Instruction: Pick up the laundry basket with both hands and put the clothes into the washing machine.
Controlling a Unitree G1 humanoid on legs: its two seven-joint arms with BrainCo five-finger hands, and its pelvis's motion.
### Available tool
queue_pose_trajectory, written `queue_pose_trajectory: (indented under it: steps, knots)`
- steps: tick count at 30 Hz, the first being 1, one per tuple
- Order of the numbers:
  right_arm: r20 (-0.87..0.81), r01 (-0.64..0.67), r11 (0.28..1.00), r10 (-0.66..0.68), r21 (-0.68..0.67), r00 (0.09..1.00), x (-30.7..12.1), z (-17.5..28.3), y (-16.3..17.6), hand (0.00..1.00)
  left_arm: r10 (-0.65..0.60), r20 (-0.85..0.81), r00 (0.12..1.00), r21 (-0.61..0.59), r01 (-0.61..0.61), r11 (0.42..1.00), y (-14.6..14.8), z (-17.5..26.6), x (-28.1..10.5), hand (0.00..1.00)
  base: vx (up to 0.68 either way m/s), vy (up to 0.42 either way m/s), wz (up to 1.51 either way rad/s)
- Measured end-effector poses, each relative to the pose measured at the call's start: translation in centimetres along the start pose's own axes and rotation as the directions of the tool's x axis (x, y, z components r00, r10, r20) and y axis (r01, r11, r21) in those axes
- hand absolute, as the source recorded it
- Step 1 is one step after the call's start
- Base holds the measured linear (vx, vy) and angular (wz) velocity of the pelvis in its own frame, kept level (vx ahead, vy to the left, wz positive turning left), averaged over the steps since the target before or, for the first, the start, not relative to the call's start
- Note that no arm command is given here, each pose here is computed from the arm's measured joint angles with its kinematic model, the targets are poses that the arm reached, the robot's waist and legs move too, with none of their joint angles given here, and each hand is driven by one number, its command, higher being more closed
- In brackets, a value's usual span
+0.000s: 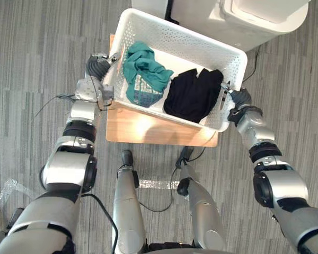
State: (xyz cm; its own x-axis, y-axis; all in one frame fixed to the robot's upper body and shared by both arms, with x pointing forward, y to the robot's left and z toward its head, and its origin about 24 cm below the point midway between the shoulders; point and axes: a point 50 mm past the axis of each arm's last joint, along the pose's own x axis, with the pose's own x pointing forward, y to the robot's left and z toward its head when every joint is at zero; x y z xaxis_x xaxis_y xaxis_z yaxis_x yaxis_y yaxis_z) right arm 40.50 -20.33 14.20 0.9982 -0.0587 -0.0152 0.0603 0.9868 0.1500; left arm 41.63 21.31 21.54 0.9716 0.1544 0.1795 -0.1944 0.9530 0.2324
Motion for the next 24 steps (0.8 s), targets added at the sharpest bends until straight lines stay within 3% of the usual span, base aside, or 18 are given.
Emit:
queue_pose_trajectory:
  steps: [6,9,19,24]
  knots:
    - [-0.017,-0.02,0.999,0.02,-0.031,1.0,0.0,-0.4,0.5,1.0,0.01,-0.013,1.0,0.064,-0.009,0.998,-0.3,0.0,0.0,1.0,0.09,0.022,-0.08]
    - [-0.061,0.006,0.999,-0.009,-0.051,0.998,-0.5,-1.8,-0.6,1.0,-0.026,-0.043,0.999,0.111,0.03,0.993,-1.8,-0.8,-0.2,1.0,0.07,0.046,0.01]
    - [-0.28,0.047,0.989,-0.085,-0.139,0.956,-2.9,-8.4,-3.3,1.0,-0.141,-0.175,0.974,0.413,0.203,0.888,-4.3,-8.3,-4.1,1.0,0.08,0.027,0.13]
    - [-0.394,0.042,0.986,-0.104,-0.163,0.913,-6.1,-12.8,-4.7,1.0,-0.176,-0.274,0.945,0.342,0.267,0.901,-5.3,-13.3,-8.3,1.0,0.06,0.038,0.12]
